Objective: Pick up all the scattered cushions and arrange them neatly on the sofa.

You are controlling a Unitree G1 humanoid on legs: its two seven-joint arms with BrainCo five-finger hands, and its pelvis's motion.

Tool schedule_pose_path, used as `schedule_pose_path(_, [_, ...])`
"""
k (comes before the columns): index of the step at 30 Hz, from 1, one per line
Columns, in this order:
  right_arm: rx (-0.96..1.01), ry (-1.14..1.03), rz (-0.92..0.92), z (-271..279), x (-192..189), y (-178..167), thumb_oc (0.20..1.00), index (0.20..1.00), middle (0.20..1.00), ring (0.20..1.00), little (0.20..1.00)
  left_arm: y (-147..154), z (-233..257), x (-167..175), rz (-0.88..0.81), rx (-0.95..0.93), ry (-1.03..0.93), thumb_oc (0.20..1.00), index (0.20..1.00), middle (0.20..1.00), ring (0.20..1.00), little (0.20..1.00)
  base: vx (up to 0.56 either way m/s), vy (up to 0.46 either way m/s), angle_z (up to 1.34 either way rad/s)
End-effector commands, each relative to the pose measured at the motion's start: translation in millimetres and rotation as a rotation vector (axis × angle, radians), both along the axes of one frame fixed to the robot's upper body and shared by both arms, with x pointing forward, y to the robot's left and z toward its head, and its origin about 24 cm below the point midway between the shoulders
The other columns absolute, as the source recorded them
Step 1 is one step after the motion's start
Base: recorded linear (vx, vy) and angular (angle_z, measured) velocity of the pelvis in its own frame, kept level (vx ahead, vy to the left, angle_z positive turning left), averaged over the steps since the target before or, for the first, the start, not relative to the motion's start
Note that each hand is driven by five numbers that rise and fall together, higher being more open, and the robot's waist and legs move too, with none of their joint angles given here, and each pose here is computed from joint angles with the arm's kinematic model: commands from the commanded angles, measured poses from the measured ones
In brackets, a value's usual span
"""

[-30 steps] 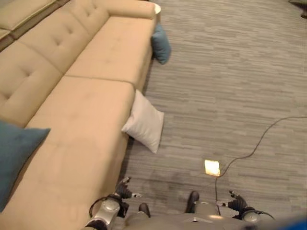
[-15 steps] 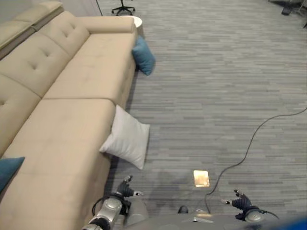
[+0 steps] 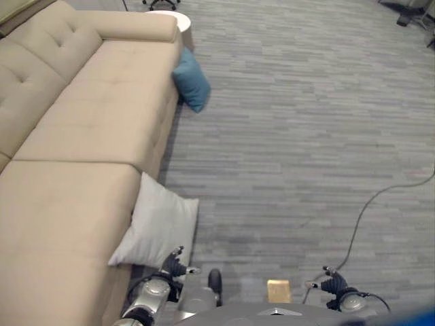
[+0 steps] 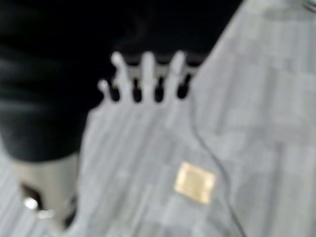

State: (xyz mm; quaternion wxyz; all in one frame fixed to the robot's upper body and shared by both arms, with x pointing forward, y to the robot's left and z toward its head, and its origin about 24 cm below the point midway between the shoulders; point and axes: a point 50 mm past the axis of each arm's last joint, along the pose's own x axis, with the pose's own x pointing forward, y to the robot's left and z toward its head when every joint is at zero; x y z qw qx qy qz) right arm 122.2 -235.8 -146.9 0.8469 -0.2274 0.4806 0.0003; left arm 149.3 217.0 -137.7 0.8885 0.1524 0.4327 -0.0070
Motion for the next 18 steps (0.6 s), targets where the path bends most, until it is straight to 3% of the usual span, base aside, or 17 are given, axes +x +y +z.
schedule_pose_path(1, [-0.036, -0.08, 0.027, 12, 22, -11, 1.0, 1.0, 1.0, 1.0, 1.0, -5, -1, -3, 0.038, -0.003, -0.024, 1.0, 1.0, 1.0, 1.0, 1.0, 0.29, -0.169, 0.38])
schedule_pose_path(5, [-0.036, -0.107, 0.028, 16, 29, -12, 1.0, 1.0, 1.0, 1.0, 1.0, -8, 1, 4, 0.025, 0.001, -0.045, 1.0, 1.0, 1.0, 1.0, 1.0, 0.28, -0.242, 0.45])
schedule_pose_path(13, [-0.033, -0.098, 0.001, 15, 17, -20, 1.0, 1.0, 1.0, 1.0, 1.0, -14, -4, -2, 0.031, -0.016, -0.016, 1.0, 1.0, 1.0, 1.0, 1.0, 0.13, -0.307, 1.36])
schedule_pose_path(18, [-0.019, -0.076, -0.029, 11, 5, -21, 1.0, 1.0, 1.0, 1.0, 1.0, -13, -2, 2, 0.013, -0.016, -0.024, 1.0, 1.0, 1.0, 1.0, 1.0, 0.0, -0.124, 1.17])
